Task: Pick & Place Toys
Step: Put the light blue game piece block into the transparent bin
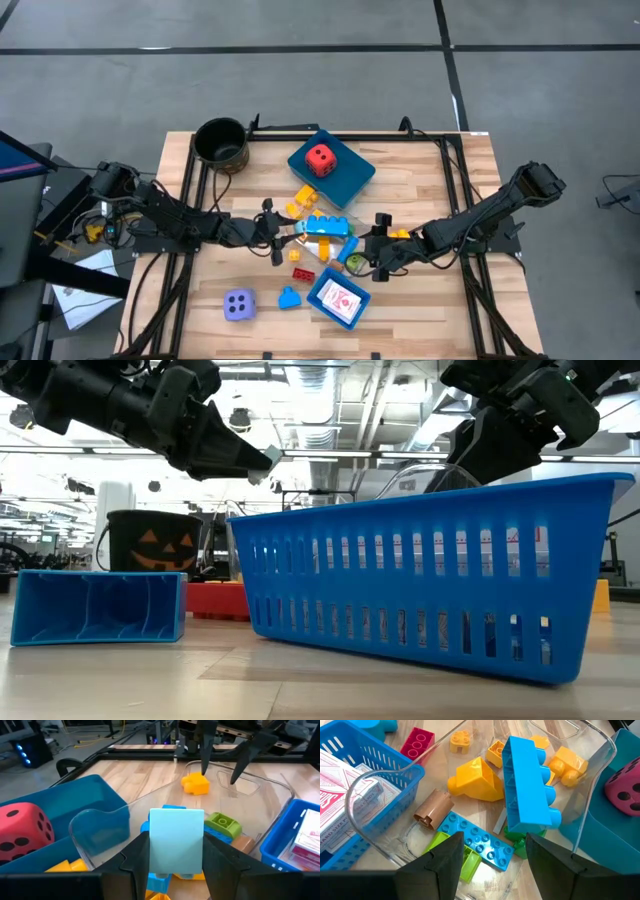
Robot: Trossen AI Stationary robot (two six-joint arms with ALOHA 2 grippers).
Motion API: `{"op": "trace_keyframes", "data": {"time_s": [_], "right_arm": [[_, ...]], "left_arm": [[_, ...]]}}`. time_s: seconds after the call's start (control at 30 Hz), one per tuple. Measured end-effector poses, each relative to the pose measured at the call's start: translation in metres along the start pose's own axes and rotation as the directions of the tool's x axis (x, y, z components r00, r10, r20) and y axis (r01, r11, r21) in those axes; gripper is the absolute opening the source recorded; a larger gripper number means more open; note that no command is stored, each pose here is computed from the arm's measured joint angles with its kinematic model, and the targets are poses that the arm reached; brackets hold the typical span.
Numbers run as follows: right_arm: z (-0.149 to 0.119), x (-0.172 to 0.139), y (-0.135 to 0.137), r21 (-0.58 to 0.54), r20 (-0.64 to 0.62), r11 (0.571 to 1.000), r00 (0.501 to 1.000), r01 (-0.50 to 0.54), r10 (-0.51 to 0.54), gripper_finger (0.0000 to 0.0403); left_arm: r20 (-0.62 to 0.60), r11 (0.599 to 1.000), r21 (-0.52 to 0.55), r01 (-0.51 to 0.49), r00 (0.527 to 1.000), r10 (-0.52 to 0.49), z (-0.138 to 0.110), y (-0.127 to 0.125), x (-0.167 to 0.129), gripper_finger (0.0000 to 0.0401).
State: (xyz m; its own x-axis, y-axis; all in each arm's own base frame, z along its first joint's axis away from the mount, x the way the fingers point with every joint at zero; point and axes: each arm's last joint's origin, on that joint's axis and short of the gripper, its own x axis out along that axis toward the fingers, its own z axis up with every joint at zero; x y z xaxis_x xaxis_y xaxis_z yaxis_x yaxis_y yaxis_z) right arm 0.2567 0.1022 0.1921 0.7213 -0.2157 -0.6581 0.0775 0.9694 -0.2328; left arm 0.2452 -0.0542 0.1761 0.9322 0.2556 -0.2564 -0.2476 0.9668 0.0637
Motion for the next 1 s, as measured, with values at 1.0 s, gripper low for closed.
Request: {"op": "trace_keyframes", "data": {"time_s": [1.0], "right_arm": [[0.0, 0.0, 0.0, 0.0, 0.0, 1.0, 1.0, 0.0, 0.0, 0.0205]], "left_arm": [[-0.042, 1.0, 0.023, -0.005, 0.999, 0.006, -0.0052, 0.0005, 0.001, 0.0139]]}}
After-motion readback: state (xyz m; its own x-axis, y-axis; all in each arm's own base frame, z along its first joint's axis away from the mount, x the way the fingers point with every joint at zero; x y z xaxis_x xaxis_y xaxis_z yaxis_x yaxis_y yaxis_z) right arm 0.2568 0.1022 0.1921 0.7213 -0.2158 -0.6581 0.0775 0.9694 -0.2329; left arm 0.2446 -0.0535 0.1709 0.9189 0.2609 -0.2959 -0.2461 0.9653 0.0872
